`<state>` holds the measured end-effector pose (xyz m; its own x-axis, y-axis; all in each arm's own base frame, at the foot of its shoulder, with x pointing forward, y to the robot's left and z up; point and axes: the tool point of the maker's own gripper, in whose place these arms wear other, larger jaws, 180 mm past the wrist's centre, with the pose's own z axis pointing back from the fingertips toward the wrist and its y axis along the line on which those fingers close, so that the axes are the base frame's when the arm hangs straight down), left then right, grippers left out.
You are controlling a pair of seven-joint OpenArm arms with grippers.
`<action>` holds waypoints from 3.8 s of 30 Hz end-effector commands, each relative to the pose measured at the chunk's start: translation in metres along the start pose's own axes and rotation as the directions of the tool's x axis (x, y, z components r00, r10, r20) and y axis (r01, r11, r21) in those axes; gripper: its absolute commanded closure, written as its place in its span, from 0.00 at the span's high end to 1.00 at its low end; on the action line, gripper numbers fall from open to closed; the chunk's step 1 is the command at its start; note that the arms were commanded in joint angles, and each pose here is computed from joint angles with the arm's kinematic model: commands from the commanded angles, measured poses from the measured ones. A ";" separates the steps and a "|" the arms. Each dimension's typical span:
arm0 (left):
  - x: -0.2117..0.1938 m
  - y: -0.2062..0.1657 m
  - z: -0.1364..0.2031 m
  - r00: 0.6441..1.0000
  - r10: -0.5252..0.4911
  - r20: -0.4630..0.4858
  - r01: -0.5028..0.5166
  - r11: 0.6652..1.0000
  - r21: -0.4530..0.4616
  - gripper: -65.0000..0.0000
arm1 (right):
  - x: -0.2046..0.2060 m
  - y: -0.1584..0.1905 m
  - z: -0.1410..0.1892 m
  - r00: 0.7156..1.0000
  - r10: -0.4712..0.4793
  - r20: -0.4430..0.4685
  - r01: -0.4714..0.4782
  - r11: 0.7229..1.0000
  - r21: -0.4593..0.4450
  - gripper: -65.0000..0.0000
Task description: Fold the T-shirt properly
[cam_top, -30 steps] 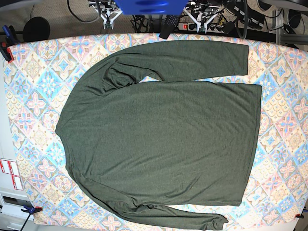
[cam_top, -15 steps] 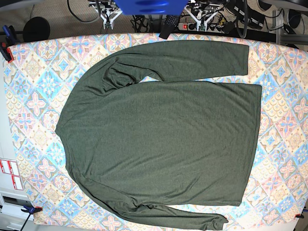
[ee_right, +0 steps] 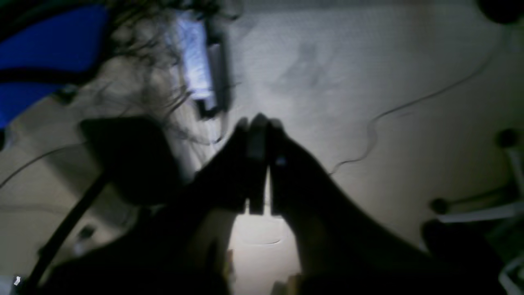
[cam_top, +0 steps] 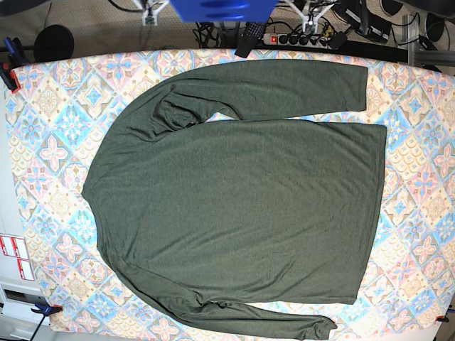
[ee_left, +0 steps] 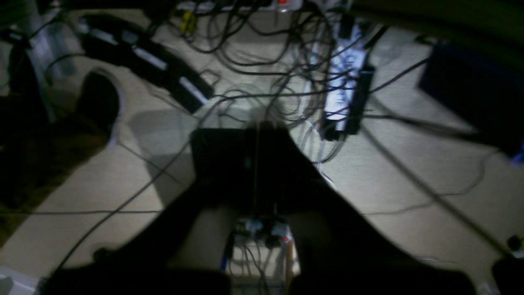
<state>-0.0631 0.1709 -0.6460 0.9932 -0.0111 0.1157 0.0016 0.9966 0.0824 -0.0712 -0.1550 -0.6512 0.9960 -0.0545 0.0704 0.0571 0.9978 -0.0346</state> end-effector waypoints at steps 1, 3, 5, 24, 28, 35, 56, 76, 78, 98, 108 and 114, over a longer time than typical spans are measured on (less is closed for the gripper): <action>-0.005 0.010 0.004 1.000 -0.013 0.010 0.013 1.000 0.015 0.00 | -0.003 -0.002 0.003 1.000 0.003 0.012 -0.003 1.000 -0.002 0.00; -0.012 0.014 0.009 1.000 -0.010 0.018 0.010 1.000 0.020 0.00 | -0.008 -0.004 0.006 1.000 0.005 0.021 -0.005 1.000 -0.005 0.00; -0.014 0.026 0.015 0.999 -0.024 0.032 0.022 0.999 0.035 0.00 | -0.012 -0.005 0.011 0.999 0.007 0.034 -0.006 1.000 -0.008 0.00; 0.008 0.035 0.082 0.967 -0.081 0.241 0.073 0.997 0.040 0.00 | 0.007 -0.082 0.065 0.975 0.003 0.223 0.032 0.988 -0.151 0.00; 0.015 0.032 0.096 0.956 -0.084 0.280 0.078 0.996 0.033 0.00 | 0.016 -0.088 0.080 0.963 0.021 0.269 0.025 0.986 -0.166 0.00; 0.030 0.025 0.130 0.930 -0.088 0.357 0.086 0.996 0.022 0.00 | 0.023 -0.091 0.107 0.944 0.060 0.324 -0.002 0.984 -0.177 0.00; 0.101 0.054 0.203 0.831 0.094 0.549 -0.062 0.995 -0.076 0.00 | 0.091 -0.083 0.178 0.867 0.135 0.480 -0.045 0.980 -0.195 0.00; 0.179 0.131 0.219 0.738 0.154 0.658 -0.219 0.976 0.017 0.33 | 0.127 -0.077 0.202 0.867 0.140 0.479 -0.047 0.979 -0.200 0.00; 0.188 0.134 0.216 0.738 0.161 0.656 -0.228 0.973 0.018 0.33 | 0.133 -0.077 0.201 0.864 0.136 0.484 -0.042 0.979 -0.200 0.00; 0.237 0.146 0.195 0.773 0.410 0.484 -0.380 0.910 -0.164 0.34 | 0.141 -0.077 0.199 0.864 0.131 0.486 -0.036 0.979 -0.200 0.00; 0.233 0.133 0.173 0.823 0.409 0.394 -0.351 0.912 -0.212 0.34 | 0.155 -0.075 0.199 0.848 0.129 0.514 -0.030 0.980 -0.197 0.00; 0.217 0.123 0.156 0.854 0.403 0.329 -0.343 0.912 -0.226 0.48 | 0.155 -0.076 0.200 0.848 0.129 0.514 -0.029 0.980 -0.198 0.00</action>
<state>0.1315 0.2762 -0.4614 0.8149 0.3743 0.4426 -0.3235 0.9272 -0.1887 0.0645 -0.2278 -0.4447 0.8284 0.0885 0.5531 0.0417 0.9750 -0.2184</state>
